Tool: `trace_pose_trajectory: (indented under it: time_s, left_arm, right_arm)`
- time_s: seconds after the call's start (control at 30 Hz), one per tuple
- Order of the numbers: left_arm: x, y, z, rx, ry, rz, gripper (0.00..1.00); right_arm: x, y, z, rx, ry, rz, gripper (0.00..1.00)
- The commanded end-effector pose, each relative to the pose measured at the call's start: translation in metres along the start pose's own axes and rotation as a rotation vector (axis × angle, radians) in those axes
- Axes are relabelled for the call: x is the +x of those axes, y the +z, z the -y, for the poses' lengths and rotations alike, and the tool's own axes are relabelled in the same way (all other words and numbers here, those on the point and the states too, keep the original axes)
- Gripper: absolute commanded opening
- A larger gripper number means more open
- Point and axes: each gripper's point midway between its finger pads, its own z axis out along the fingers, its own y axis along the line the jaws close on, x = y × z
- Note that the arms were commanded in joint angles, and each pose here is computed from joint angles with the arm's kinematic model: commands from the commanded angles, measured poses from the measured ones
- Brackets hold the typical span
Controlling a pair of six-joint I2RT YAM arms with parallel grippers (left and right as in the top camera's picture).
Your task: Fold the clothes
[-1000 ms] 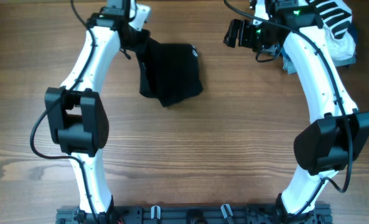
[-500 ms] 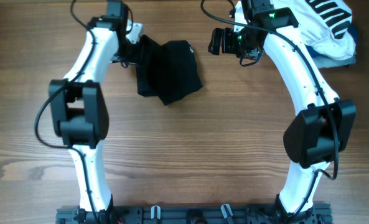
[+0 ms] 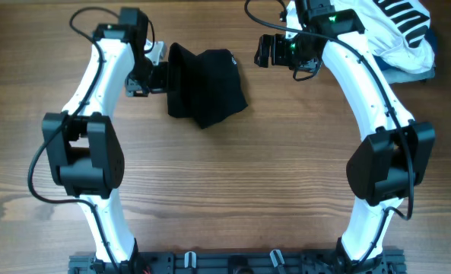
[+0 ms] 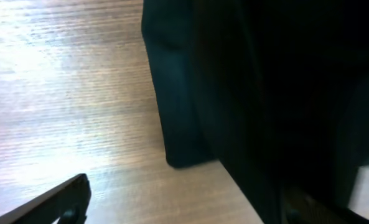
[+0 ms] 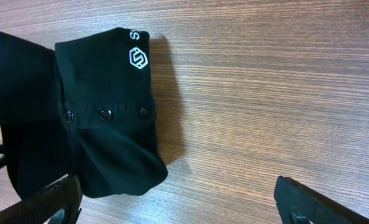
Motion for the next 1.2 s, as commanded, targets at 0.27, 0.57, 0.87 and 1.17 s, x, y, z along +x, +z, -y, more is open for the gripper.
trace_pose_trajectory:
  time_s: [0.27,0.57,0.87,1.17]
  left_arm:
    - [-0.013,0.022,0.022,0.081,-0.076,0.07,0.04]
    - [0.008,-0.005,-0.053,-0.063,-0.226,0.019,0.04]
    - [0.024,0.068,-0.073,-0.063,-0.24,-0.018,0.22]
    - [0.039,0.076,-0.123,-0.198,-0.37,-0.041,0.61]
  right_arm:
    - [0.0,0.001,-0.003,-0.022,-0.015,-0.008,1.0]
    - [-0.001,0.001,-0.004,-0.024,-0.017,-0.001,1.0]
    - [-0.002,0.002,-0.004,-0.025,-0.017,0.001,1.0]
    - [0.006,0.001,-0.017,-0.103,-0.097,-0.032,1.0]
